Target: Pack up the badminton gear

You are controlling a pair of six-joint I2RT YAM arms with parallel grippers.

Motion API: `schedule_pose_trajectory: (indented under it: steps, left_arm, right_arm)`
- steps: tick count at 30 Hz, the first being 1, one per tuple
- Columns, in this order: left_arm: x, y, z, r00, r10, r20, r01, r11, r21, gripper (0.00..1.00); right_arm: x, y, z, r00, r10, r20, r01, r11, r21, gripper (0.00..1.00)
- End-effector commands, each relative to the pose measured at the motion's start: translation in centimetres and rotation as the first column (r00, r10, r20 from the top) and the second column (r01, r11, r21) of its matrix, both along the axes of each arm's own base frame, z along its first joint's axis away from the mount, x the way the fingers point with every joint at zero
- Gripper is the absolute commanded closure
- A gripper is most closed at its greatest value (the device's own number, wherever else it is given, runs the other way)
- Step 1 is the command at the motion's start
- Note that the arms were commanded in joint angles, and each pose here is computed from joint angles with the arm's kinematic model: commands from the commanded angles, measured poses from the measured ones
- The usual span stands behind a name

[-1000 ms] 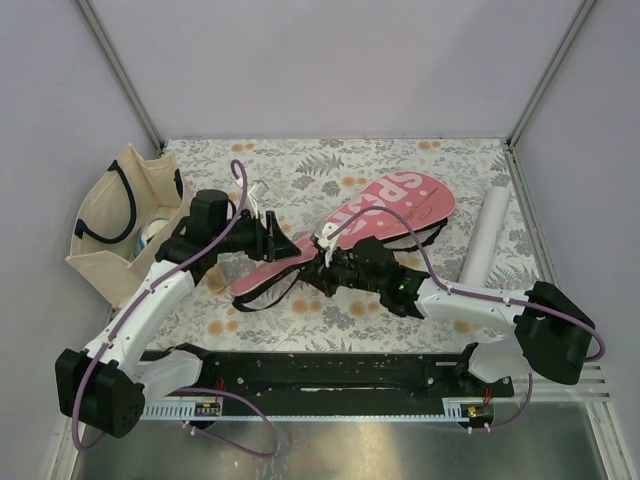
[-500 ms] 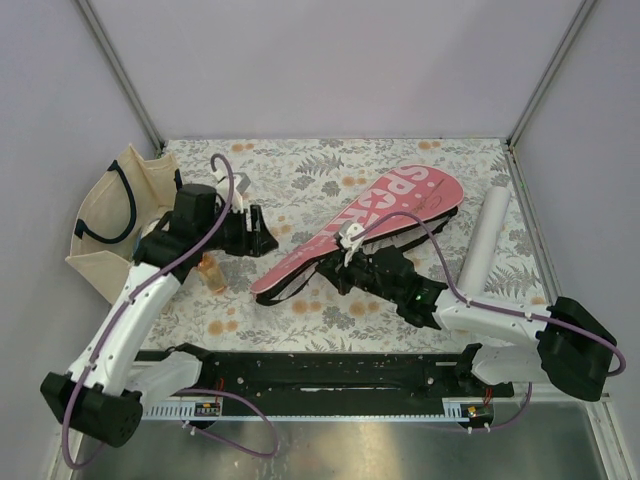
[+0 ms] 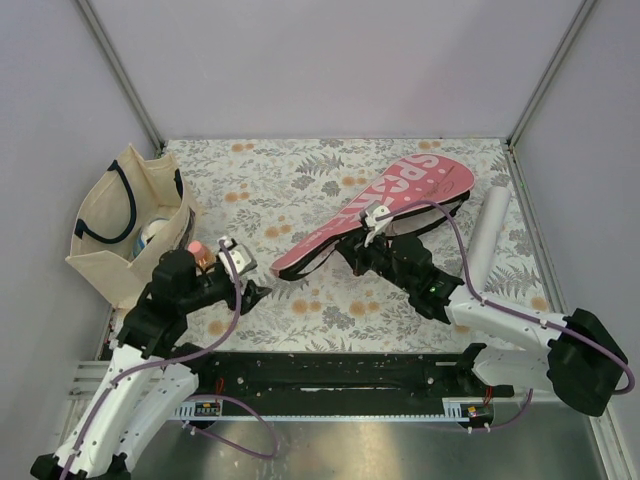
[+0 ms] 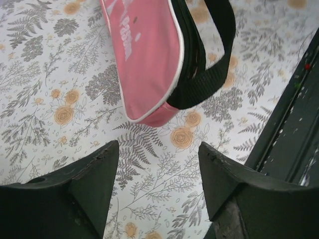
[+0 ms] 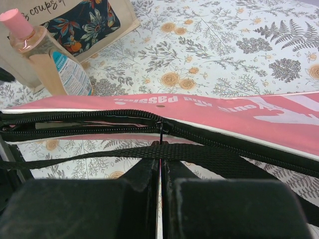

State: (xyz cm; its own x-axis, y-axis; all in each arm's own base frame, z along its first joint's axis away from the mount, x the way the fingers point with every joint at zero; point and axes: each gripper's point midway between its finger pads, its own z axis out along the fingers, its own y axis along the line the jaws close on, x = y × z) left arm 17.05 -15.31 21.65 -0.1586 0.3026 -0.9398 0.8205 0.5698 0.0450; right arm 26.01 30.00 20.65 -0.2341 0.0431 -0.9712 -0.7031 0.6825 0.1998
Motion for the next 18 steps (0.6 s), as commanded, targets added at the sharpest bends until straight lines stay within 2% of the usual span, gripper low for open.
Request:
schedule_pose_trajectory:
  steps: [1,5,9,18]
  left_arm:
    - [1.0,-1.0,0.1,0.962,-0.149,0.231,0.123,0.985,0.123,0.32]
    - [1.4,-2.6,0.3,0.911,-0.223,0.348,0.188,0.973,0.132,0.32]
    - [3.0,-3.1,-0.2,0.917,-0.170,0.360,0.145,0.985,0.096,0.32]
    - [4.7,-2.3,-0.1,0.895,-0.112,0.433,0.063,0.990,0.126,0.32]
  right_arm:
    - [0.2,-0.2,5.2,0.995,-0.008,0.096,-0.004,0.992,0.122,1.00]
    - [0.1,-0.4,5.5,0.996,-0.014,0.092,0.001,0.990,0.141,1.00]
    - [-0.6,0.1,5.7,0.995,0.035,0.092,-0.048,0.989,0.143,1.00]
    - [-1.0,0.0,5.6,0.995,0.050,0.087,-0.062,0.987,0.147,1.00]
